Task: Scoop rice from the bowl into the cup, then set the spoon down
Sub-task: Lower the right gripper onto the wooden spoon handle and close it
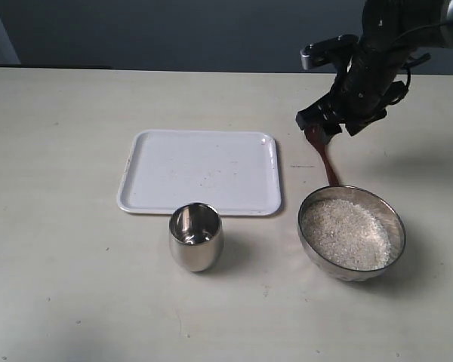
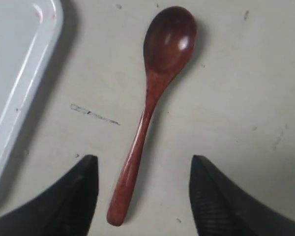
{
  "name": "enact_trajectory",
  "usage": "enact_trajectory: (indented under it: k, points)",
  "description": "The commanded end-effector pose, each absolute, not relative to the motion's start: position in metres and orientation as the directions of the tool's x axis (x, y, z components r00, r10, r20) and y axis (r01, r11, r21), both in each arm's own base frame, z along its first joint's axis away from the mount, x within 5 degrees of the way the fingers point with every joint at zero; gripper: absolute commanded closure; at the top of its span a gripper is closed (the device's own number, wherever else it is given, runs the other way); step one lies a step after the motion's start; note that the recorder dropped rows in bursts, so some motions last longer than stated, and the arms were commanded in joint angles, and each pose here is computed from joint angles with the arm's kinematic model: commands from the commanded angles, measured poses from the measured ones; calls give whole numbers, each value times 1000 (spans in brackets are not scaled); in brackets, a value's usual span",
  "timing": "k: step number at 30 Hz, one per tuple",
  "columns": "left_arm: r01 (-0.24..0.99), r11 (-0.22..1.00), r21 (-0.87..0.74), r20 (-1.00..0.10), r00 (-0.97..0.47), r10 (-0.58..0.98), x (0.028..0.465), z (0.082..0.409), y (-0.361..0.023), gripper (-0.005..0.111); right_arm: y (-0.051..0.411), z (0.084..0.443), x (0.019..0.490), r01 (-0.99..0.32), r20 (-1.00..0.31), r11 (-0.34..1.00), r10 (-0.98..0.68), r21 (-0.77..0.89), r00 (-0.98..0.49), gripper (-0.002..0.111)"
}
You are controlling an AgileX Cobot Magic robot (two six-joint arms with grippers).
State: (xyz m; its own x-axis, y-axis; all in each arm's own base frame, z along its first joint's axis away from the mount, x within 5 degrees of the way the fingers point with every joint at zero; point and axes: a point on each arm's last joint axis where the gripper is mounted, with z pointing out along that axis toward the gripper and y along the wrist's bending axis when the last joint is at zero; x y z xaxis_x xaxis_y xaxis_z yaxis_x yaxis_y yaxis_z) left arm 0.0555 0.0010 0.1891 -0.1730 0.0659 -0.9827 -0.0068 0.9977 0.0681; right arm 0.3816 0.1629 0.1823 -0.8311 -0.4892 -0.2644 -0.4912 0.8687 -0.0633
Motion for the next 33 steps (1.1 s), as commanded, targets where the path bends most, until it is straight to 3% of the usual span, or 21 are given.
enact_trajectory:
  k: [1, 3, 5, 11, 23, 28, 31, 33]
  points:
    - [-9, 998, 64, -986, -153, 62, 55, 191, 1, 106, 162, 181, 385, -479, -272, 874, -481, -79, -833, 75]
    - [-9, 998, 64, -986, -153, 62, 55, 191, 1, 106, 162, 178, 385, -479, -266, 874, -482, -79, -835, 80]
    - [-9, 998, 64, -986, -153, 62, 55, 191, 1, 106, 162, 173, 386, -480, -255, 874, -483, -77, -838, 77]
    - [-9, 998, 64, -986, -153, 62, 55, 191, 1, 106, 162, 150, 385, -474, -176, 878, -478, -68, -861, 58]
    - [-9, 998, 64, -986, -153, 62, 55, 191, 1, 106, 163, 119, 386, -464, -107, 885, -466, -48, -878, 62]
    - [-9, 998, 64, -986, -153, 62, 55, 191, 1, 106, 168, 115, 389, -443, -148, 896, -440, -16, -886, 62]
    - [-9, 998, 64, -986, -153, 62, 55, 191, 1, 106, 169, 115, 390, -442, -162, 897, -438, -14, -884, 72]
    - [-9, 998, 64, -986, -153, 62, 55, 191, 1, 106, 169, 115, 390, -442, -162, 897, -438, -14, -884, 86]
